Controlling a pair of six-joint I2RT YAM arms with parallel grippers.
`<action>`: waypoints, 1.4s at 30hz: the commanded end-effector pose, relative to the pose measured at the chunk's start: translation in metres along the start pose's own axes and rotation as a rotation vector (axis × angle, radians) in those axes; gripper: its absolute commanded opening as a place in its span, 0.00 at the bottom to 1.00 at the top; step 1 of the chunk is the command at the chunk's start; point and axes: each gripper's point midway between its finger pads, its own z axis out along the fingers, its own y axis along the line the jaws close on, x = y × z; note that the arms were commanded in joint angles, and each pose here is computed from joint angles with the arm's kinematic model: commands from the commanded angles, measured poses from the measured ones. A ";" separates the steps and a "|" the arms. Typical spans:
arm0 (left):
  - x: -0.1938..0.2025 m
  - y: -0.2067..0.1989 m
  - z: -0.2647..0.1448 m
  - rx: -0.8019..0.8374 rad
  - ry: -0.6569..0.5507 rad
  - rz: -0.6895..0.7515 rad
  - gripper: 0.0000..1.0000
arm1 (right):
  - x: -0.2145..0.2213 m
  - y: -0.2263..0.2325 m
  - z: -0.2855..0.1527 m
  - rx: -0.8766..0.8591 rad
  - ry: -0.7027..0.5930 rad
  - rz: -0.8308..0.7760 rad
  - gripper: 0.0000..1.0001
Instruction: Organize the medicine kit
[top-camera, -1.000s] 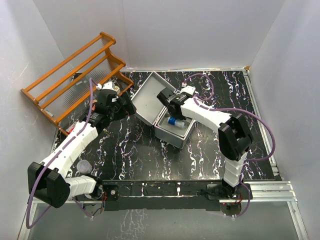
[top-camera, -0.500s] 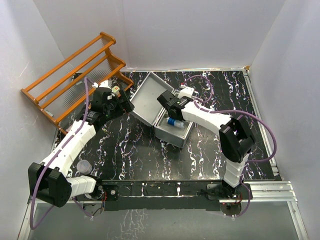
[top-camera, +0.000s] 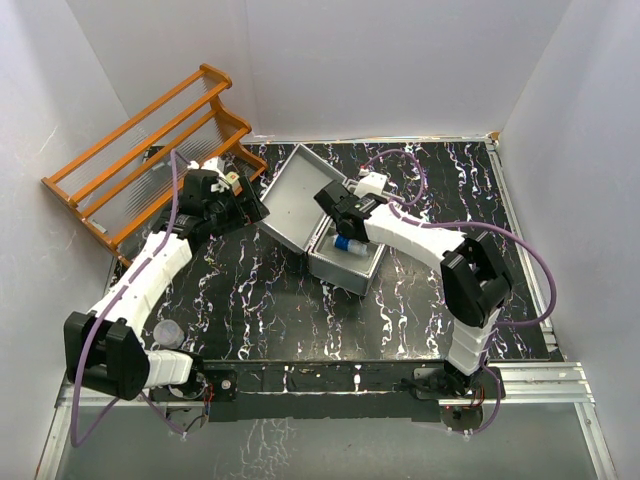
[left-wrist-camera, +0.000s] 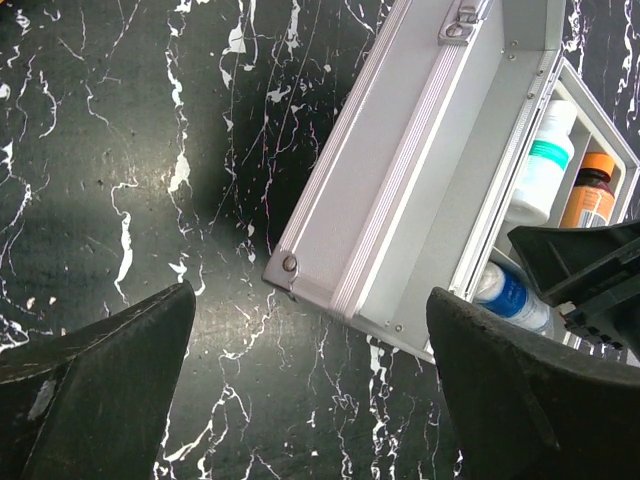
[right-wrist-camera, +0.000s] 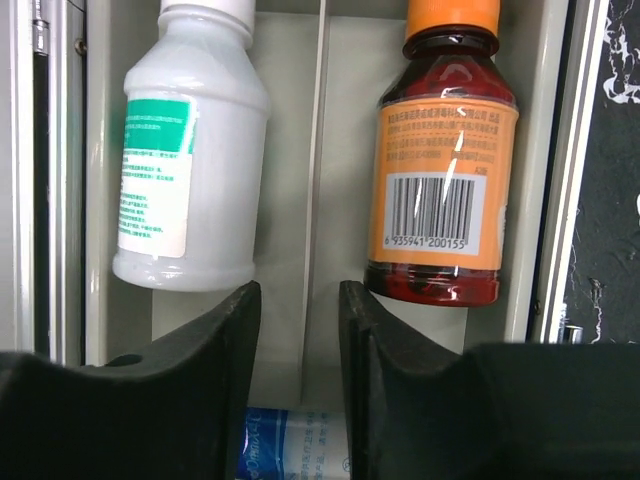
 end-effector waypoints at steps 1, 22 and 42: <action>-0.017 -0.014 -0.004 0.093 -0.010 0.064 0.99 | -0.037 0.012 -0.028 -0.084 -0.085 0.063 0.39; -0.014 -0.075 -0.004 0.537 0.170 0.092 0.95 | -0.092 -0.030 -0.099 -0.260 -0.207 0.160 0.55; 0.014 -0.168 -0.070 0.840 0.221 0.116 0.89 | -0.098 -0.098 -0.142 -0.307 -0.308 0.268 0.57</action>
